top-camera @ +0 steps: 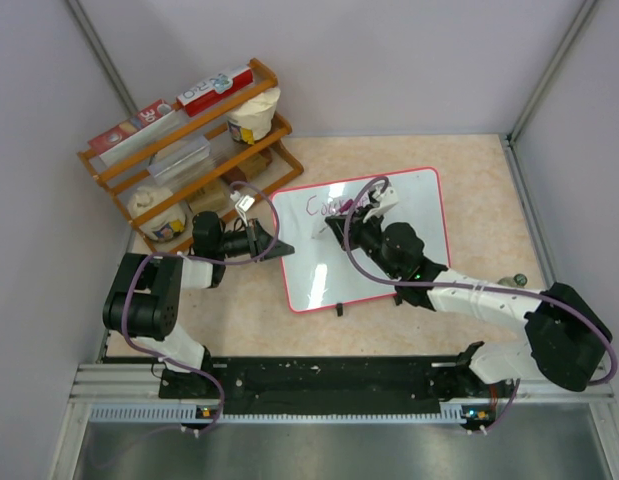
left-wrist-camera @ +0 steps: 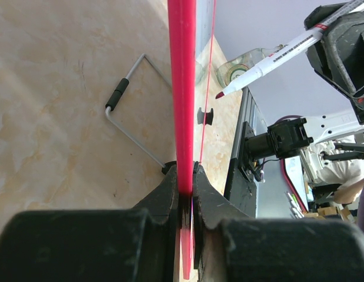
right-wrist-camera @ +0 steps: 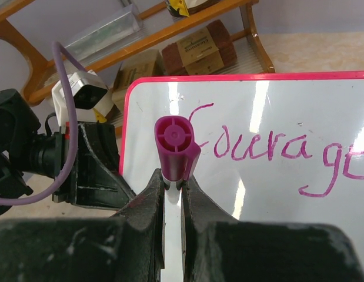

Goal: Write a sentence on the whiteboard
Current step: Write with the whiteboard marker on the whiteboard.

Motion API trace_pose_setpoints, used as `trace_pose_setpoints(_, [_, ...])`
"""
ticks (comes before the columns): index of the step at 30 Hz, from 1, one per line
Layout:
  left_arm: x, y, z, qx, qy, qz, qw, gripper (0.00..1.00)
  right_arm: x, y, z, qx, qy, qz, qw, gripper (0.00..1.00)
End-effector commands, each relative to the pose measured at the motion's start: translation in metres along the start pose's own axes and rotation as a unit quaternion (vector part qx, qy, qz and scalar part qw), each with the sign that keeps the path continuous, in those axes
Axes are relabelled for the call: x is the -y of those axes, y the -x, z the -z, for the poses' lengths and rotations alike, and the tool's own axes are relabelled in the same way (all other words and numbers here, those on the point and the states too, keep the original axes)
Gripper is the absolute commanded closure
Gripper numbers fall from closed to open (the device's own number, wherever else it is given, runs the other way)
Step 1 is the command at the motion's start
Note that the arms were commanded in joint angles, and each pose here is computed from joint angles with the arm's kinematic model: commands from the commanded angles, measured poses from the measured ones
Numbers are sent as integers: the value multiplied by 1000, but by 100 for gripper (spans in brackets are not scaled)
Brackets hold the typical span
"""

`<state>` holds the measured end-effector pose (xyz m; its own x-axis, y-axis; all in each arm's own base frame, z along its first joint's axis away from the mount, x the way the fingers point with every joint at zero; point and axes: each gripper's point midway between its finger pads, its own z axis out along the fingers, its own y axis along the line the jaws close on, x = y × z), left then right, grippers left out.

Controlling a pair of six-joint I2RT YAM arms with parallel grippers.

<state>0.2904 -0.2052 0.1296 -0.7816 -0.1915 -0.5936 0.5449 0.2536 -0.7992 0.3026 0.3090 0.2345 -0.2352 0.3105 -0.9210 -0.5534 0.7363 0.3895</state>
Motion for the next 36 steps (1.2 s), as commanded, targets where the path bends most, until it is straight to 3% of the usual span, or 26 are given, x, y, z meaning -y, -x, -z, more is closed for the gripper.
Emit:
trace_pose_setpoints(1, [-8,16,-3,27,16,-49,998,100,-12,31,-9,47,-1,-5,999,100])
trace_pose_setpoints(36, [-8,16,-4,28,12,-47,998,100,-7,-13,-19,-27,-4,-2,1000,100])
